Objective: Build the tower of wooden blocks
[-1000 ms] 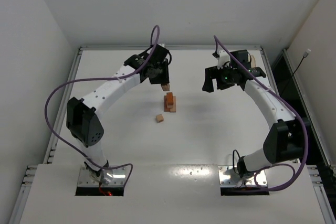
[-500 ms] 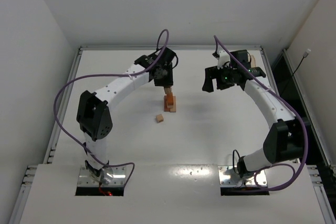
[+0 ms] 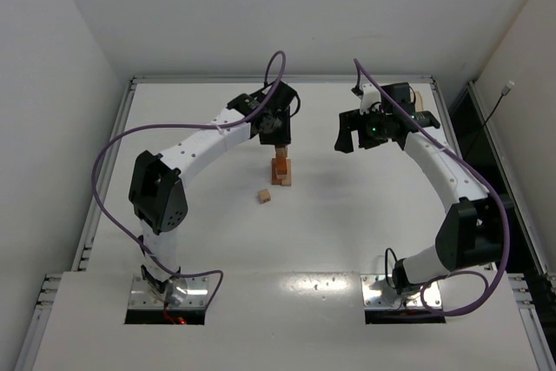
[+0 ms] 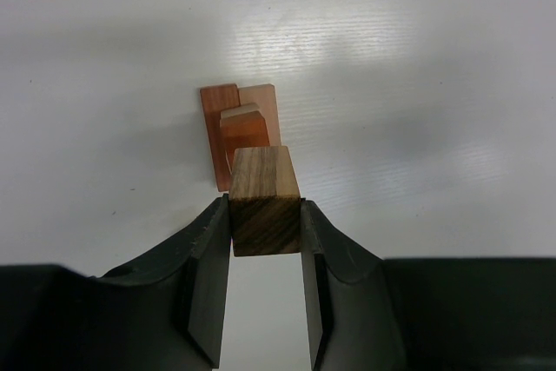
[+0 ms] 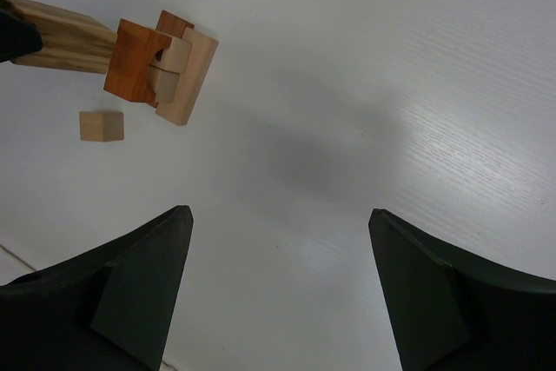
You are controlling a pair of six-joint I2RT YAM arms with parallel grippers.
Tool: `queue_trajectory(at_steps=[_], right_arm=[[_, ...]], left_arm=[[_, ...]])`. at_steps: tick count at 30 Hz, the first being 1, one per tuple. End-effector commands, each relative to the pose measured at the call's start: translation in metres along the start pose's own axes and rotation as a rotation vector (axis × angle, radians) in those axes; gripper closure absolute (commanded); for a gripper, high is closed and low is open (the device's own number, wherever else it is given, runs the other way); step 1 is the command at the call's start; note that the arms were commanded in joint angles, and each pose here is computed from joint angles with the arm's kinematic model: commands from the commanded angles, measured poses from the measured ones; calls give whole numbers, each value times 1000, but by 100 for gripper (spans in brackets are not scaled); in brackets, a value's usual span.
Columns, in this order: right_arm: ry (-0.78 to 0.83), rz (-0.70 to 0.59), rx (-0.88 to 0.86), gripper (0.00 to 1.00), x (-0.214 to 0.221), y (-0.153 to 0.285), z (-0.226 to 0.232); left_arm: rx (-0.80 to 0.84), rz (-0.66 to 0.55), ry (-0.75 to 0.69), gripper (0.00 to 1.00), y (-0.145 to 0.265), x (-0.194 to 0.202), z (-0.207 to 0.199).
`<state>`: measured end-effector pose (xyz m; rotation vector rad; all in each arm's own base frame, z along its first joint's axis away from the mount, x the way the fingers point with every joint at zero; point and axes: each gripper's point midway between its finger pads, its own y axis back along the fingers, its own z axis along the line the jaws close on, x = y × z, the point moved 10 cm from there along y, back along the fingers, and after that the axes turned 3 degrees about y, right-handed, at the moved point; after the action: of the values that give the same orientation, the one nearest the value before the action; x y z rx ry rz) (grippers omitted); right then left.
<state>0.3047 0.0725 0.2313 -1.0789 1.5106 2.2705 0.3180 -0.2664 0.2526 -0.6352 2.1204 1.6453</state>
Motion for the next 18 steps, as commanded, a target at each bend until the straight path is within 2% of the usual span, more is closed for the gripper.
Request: queue_trajectory(at_steps=[1,18], right_arm=[[2,-48,8,20,-11,1,-2],[2,-48,8,20,-11,1,-2]], left_arm=[[16,-21,13,100,3,0,-6],[4,45,2,100,-9,15,0]])
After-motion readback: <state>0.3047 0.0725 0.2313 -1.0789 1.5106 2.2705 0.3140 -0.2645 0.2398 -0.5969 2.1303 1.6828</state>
